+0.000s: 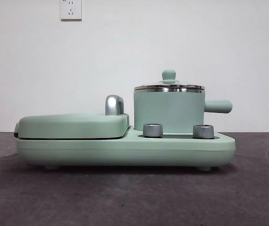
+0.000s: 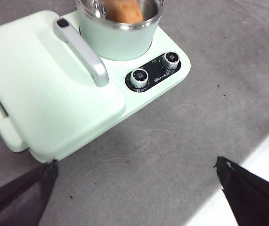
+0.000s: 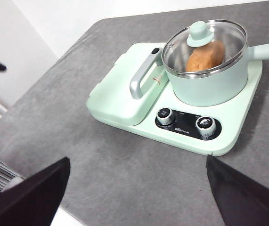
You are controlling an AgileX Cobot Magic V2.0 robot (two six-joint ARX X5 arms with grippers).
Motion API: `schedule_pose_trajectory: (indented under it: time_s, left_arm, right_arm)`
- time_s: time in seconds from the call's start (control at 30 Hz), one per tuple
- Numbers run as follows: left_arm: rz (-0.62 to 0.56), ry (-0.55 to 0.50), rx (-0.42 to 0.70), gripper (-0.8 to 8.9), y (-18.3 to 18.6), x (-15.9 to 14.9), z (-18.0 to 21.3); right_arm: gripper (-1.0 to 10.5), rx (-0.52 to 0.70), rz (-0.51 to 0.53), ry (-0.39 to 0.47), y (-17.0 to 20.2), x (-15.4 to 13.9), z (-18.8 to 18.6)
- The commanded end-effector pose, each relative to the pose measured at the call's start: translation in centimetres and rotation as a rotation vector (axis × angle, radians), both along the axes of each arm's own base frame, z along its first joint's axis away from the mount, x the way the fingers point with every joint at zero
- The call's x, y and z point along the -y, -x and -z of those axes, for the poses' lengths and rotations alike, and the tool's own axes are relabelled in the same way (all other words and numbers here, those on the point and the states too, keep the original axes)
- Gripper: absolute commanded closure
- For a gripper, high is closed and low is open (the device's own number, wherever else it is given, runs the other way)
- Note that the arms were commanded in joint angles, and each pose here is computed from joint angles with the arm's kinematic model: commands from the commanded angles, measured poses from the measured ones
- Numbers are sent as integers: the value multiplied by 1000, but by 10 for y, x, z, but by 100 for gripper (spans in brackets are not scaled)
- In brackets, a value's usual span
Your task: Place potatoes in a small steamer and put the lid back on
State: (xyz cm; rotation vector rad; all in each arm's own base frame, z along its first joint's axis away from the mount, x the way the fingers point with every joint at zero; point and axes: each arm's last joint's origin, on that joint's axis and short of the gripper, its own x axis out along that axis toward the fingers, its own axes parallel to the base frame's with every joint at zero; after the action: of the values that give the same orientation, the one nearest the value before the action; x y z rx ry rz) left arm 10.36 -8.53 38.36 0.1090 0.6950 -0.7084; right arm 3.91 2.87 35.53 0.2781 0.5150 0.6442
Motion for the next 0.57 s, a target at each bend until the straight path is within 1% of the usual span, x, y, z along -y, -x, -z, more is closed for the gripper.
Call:
schedule_pose_trajectory:
  time_s: [0.03, 0.1, 0.2, 0.27, 0.3, 0.33, 0.37, 0.4, 0.43, 0.47, 0.5, 0.57]
  left_arm:
    - [3, 47, 42, 256, 7, -4, 22]
    - [-2, 70, 59, 256, 10, -6, 37]
    - [-5, 72, 59, 257, 11, -7, 53]
    - [-8, 68, 47, 269, 11, -7, 57]
    - [-8, 65, 43, 307, 11, -7, 58]
    - [-8, 64, 43, 372, 11, -7, 58]
    - [-6, 63, 44, 512, 11, -7, 58]
    - [-6, 65, 46, 723, 11, -7, 58]
    - [-7, 67, 48, 821, 11, -7, 58]
    - [-8, 71, 52, 792, 10, -7, 57]
    - [-8, 73, 53, 809, 10, -7, 57]
    - [-7, 73, 54, 808, 10, -7, 57]
  right_arm:
    - [484, 33, -21, 40, -4, -2, -2]
    - [484, 33, -30, 62, -7, -4, -2]
    - [485, 25, -42, 94, -14, -8, -1]
    - [518, 14, -48, 112, -19, -10, 0]
    - [555, 6, -51, 121, -21, -12, 1]
    - [615, -3, -52, 125, -24, -13, 2]
    - [741, -14, -54, 129, -26, -14, 2]
    - [927, -24, -57, 132, -28, -16, 3]
    - [938, -27, -59, 136, -30, -16, 3]
    - [929, -31, -59, 138, -31, -17, 3]
    - [930, -34, -54, 142, -32, -18, 4]
    - [930, -33, -42, 146, -33, -17, 4]
